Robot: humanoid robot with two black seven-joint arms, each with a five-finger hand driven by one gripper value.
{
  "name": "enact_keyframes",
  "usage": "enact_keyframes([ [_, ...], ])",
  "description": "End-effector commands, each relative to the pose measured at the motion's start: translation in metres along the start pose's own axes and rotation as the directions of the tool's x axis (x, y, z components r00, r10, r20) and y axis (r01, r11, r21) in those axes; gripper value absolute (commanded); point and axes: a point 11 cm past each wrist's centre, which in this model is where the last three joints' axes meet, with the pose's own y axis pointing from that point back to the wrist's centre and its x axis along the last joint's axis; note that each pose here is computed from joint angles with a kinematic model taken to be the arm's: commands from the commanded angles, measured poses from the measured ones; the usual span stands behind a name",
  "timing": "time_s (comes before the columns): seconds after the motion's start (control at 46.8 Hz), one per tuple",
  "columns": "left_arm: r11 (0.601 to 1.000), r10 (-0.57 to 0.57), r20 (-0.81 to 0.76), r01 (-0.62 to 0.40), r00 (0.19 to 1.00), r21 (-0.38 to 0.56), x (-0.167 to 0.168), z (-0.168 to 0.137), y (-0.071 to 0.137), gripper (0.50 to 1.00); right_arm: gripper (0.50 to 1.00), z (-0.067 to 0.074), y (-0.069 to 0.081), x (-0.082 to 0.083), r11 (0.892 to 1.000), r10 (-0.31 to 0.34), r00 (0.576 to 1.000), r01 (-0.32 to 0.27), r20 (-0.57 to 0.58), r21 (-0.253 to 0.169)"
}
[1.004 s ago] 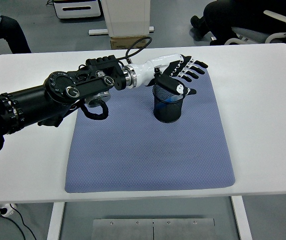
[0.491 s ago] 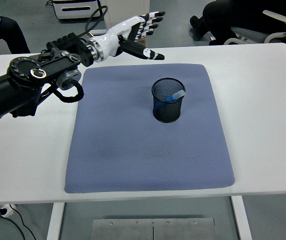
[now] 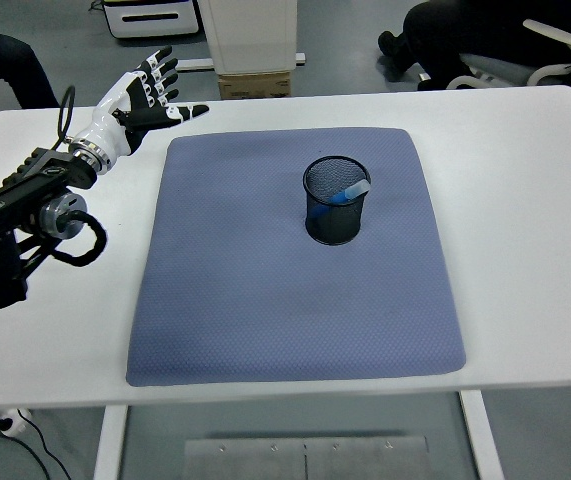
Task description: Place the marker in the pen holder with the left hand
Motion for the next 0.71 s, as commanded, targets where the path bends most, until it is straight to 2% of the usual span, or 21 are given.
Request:
enact_keyframes([
  [0.0, 0.997, 0.068, -0.084, -0.071, 0.994, -0.026, 0.025, -0.005, 0.013, 1.0, 1.0, 0.0, 0.0, 0.0, 1.0, 0.0, 1.0, 0.0, 0.0, 0.0],
  [0.15, 0.992, 0.121, -0.209, -0.124, 0.97, -0.006, 0.046, -0.03, 0.036, 1.0, 1.0, 0.0, 0.0, 0.0, 1.0, 0.0, 1.0, 0.0, -0.001, -0.001],
  [0.278, 0.985, 0.159, -0.304, -0.174, 0.939, -0.02, 0.068, -0.03, 0.048, 1.0, 1.0, 0.0, 0.0, 0.0, 1.0, 0.0, 1.0, 0.0, -0.001, -0.001],
  [0.684, 0.978, 0.203, -0.335, -0.208, 0.92, 0.021, 0.082, -0.054, 0.07, 1.0, 1.0, 0.0, 0.0, -0.003, 1.0, -0.011, 1.0, 0.011, -0.006, 0.0],
])
